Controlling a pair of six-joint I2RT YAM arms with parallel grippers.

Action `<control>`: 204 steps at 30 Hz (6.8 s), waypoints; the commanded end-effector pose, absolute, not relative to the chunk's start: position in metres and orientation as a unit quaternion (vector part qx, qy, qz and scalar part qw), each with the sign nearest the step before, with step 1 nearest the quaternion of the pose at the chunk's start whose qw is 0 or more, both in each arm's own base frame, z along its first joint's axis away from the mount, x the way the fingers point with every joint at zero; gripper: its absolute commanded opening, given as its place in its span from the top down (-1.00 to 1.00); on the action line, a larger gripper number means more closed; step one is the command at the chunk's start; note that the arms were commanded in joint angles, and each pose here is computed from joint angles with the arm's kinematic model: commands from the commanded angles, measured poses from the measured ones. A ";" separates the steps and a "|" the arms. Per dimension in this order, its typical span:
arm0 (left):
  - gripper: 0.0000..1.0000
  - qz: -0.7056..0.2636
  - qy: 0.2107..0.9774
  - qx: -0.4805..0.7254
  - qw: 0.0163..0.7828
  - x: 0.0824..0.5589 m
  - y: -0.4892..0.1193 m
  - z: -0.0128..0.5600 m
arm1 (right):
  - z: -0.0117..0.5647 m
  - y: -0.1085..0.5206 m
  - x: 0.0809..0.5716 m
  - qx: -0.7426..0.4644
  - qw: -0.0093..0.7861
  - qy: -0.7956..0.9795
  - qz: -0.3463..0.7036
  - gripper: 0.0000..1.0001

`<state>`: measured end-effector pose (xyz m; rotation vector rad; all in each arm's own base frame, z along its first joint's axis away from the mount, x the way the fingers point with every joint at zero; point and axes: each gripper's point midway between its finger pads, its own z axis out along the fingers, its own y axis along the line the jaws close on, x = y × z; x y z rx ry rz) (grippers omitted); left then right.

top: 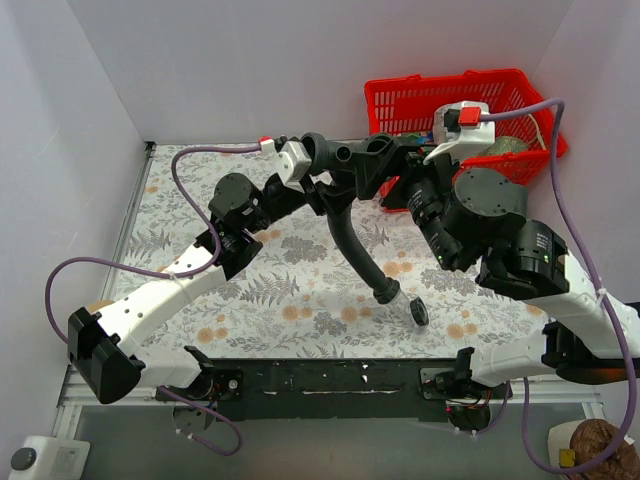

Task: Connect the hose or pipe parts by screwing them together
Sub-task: Install the adaptor on the pipeline, then place the adaptor at the center of the board.

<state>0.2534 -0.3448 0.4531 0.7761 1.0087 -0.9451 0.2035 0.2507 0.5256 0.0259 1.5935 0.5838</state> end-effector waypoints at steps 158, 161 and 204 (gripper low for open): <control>0.67 -0.201 0.500 0.688 0.487 0.229 -0.346 0.283 | 0.338 0.168 0.172 0.100 0.565 0.690 0.441 0.97; 0.70 -0.241 0.531 0.658 0.477 0.223 -0.351 0.284 | 0.344 0.174 0.171 0.092 0.561 0.687 0.452 0.97; 0.70 -0.305 0.499 0.602 0.544 0.195 -0.345 0.287 | 0.304 0.205 0.191 0.020 0.369 0.788 0.492 0.97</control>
